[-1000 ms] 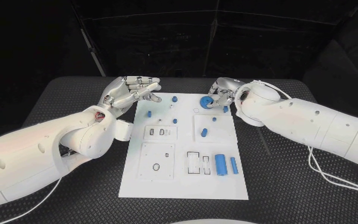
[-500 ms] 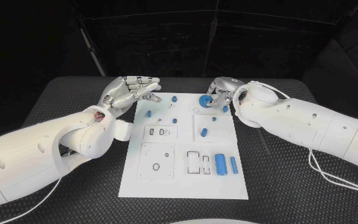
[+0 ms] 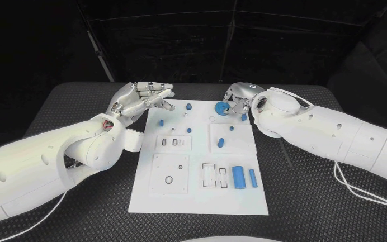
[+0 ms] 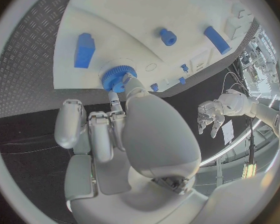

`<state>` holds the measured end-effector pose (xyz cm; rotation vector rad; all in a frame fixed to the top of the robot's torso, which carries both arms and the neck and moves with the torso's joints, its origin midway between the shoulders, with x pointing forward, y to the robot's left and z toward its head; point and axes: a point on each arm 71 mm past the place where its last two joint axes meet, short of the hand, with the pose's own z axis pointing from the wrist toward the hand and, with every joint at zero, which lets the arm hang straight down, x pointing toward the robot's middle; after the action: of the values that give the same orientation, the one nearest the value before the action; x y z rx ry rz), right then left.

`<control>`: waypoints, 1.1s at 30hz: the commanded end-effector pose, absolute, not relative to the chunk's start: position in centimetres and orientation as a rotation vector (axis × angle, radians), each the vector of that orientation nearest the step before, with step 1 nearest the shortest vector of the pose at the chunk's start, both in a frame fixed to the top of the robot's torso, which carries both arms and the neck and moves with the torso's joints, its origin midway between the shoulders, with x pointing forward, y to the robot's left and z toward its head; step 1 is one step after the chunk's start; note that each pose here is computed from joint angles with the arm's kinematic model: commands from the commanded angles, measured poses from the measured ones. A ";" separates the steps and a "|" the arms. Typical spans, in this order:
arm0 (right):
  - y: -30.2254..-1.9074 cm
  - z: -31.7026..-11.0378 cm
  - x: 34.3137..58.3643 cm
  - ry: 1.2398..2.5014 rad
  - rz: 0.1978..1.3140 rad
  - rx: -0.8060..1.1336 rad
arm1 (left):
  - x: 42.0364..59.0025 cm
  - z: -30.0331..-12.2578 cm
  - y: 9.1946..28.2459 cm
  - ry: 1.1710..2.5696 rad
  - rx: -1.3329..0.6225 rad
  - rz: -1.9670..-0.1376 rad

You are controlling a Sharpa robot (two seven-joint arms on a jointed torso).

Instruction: Assemble the parts on the task board

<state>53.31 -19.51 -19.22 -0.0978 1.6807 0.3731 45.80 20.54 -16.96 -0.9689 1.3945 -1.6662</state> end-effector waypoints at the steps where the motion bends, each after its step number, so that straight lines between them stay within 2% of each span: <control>1: -19.3 -19.3 53.0 1.666 0.384 -0.099 | 45.8 -16.8 20.4 1.400 -0.960 -1.683; 15: -15.7 -17.3 50.8 1.560 0.512 -0.099 | 45.8 -16.9 20.5 1.401 -0.962 -1.678; 33: -10.8 -17.7 51.0 1.576 0.565 -0.126 | 45.9 -16.9 20.6 1.402 -0.963 -1.676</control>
<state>50.94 -10.89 -17.83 -0.1209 1.5847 0.5718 45.94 20.76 -17.08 -0.9733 1.4006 -1.6596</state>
